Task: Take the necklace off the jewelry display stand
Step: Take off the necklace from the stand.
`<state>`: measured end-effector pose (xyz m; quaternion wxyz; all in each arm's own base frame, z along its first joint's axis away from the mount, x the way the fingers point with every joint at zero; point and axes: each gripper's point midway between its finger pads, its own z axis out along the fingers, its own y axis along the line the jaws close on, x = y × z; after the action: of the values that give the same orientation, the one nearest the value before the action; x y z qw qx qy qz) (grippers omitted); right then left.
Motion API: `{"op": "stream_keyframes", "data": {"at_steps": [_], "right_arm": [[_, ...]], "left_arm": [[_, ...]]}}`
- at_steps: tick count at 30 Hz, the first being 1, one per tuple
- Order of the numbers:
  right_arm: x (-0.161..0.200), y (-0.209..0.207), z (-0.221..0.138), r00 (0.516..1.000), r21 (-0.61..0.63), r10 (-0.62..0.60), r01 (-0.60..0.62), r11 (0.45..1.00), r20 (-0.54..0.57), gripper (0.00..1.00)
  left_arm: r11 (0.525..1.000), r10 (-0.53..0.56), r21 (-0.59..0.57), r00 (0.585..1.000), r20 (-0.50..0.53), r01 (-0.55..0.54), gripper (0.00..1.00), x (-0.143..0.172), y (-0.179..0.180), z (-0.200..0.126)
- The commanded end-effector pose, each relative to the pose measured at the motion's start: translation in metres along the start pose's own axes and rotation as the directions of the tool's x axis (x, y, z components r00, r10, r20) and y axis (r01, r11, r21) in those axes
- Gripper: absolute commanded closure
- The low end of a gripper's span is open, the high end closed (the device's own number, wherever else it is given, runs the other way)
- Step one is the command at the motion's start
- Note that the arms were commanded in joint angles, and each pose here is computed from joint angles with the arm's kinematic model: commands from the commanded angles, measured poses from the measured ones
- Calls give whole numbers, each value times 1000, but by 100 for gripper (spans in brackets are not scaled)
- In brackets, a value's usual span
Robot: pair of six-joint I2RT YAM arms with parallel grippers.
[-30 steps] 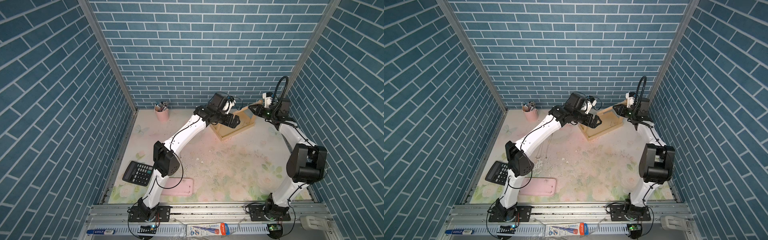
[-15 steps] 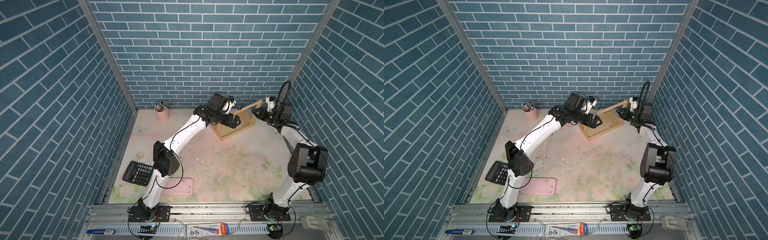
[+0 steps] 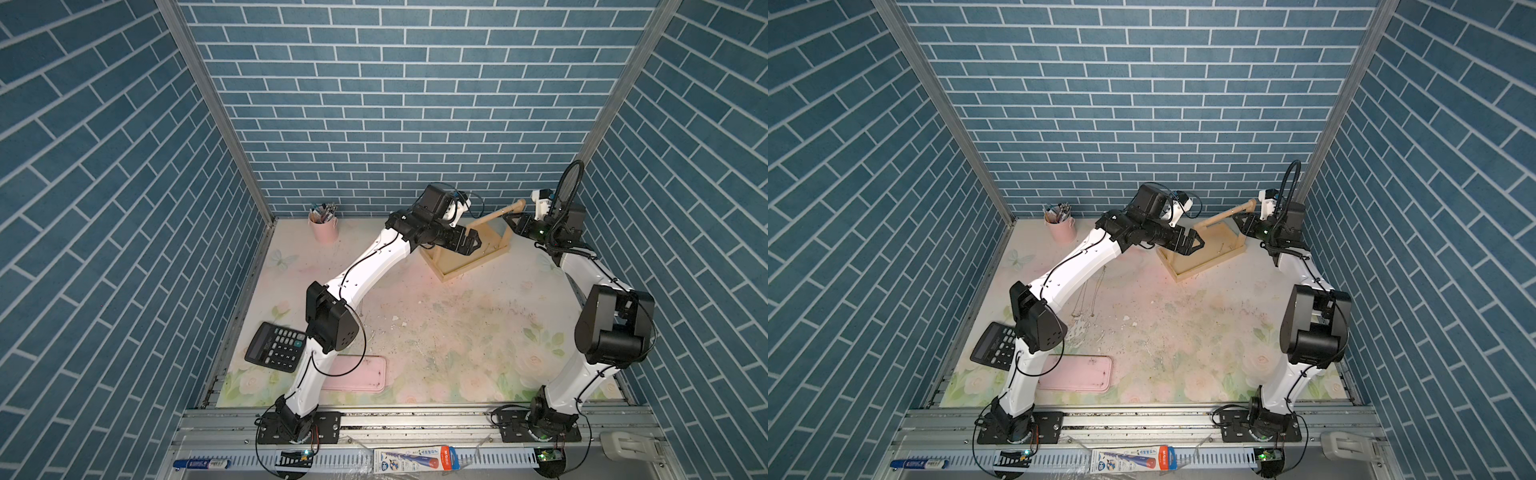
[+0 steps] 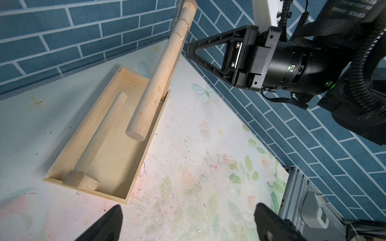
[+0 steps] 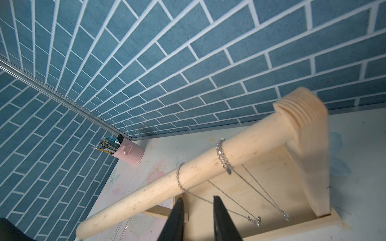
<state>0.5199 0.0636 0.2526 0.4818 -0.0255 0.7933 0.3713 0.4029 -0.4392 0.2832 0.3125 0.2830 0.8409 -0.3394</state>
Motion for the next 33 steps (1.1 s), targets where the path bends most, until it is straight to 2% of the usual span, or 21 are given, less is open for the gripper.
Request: {"op": "stream_keyframes", "data": {"at_steps": [1, 13, 33], "right_arm": [[6, -1, 5, 1000, -22, 3, -3, 1000, -4, 76], [19, 3, 21, 999, -30, -9, 8, 1000, -33, 77], [6, -1, 21, 998, 23, -67, 66, 998, 12, 83]], "left_arm": [[1000, -11, 7, 1000, -3, 11, 1, 0, 6, 8], [1000, -21, 14, 1000, -11, 21, 1, 2, 9, 10], [999, -25, 22, 1000, -17, 26, 1, 4, 10, 11]]}}
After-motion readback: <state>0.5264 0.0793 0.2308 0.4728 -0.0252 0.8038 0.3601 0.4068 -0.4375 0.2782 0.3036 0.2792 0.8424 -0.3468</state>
